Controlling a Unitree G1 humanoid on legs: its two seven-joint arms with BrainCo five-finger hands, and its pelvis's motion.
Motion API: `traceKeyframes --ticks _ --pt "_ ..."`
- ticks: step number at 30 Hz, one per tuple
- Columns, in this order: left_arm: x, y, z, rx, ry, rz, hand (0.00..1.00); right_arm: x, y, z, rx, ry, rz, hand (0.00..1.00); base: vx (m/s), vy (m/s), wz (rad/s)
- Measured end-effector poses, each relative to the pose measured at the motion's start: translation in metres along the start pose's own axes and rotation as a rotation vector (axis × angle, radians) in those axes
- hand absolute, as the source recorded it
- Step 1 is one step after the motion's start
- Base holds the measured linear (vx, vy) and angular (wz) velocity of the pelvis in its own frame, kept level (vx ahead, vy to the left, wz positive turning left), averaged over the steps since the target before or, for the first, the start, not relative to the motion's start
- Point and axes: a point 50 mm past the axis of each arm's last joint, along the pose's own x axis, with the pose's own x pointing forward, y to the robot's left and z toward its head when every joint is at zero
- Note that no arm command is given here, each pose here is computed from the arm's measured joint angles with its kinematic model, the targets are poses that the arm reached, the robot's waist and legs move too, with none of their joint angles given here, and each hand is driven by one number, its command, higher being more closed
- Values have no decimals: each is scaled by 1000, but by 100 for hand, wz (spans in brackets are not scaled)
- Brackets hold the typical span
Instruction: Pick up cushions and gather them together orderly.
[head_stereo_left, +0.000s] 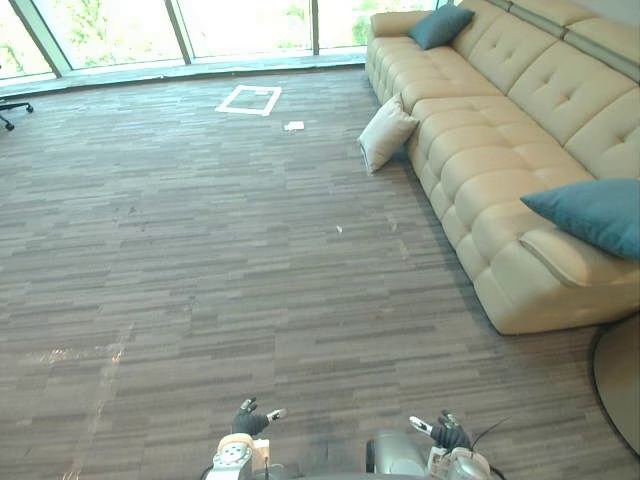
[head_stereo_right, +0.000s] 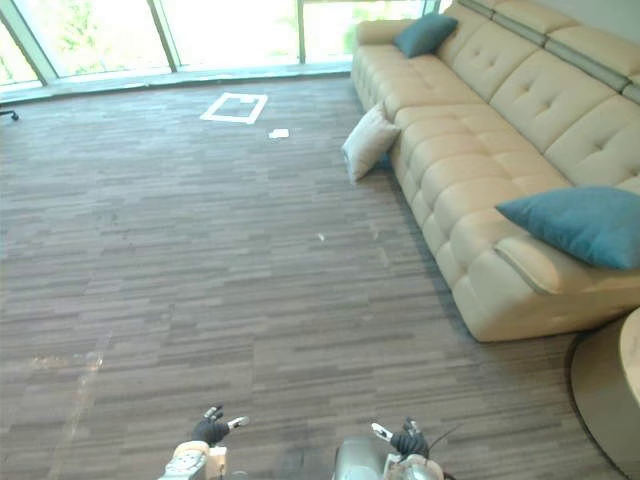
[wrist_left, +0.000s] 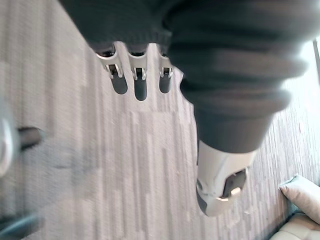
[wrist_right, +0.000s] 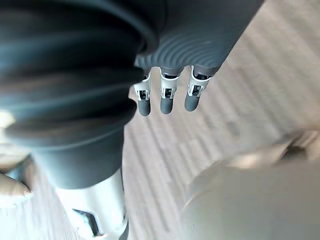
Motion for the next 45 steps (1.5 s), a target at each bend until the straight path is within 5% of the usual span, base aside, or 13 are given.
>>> traceKeyframes --ticks 7,16,27,33,45 --pt "-2 -12 -5 -68 23 -17 0 -6 -13 -16 -34 55 -53 0 601 -227 33" --pt "-5 13 9 -201 -81 91 0 -4 -5 -4 -79 14 -12 0 524 -96 -36" --pt "-1 30 4 -76 -38 97 0 -9 -1 -40 -105 161 -1 0 669 297 -6" --pt "-3 22 -12 -6 41 71 0 -2 -10 -11 -126 49 -18 0 562 43 2" --pt "-5 -2 -6 -131 4 32 0 -6 -16 -13 -97 43 -45 0 574 -232 20"
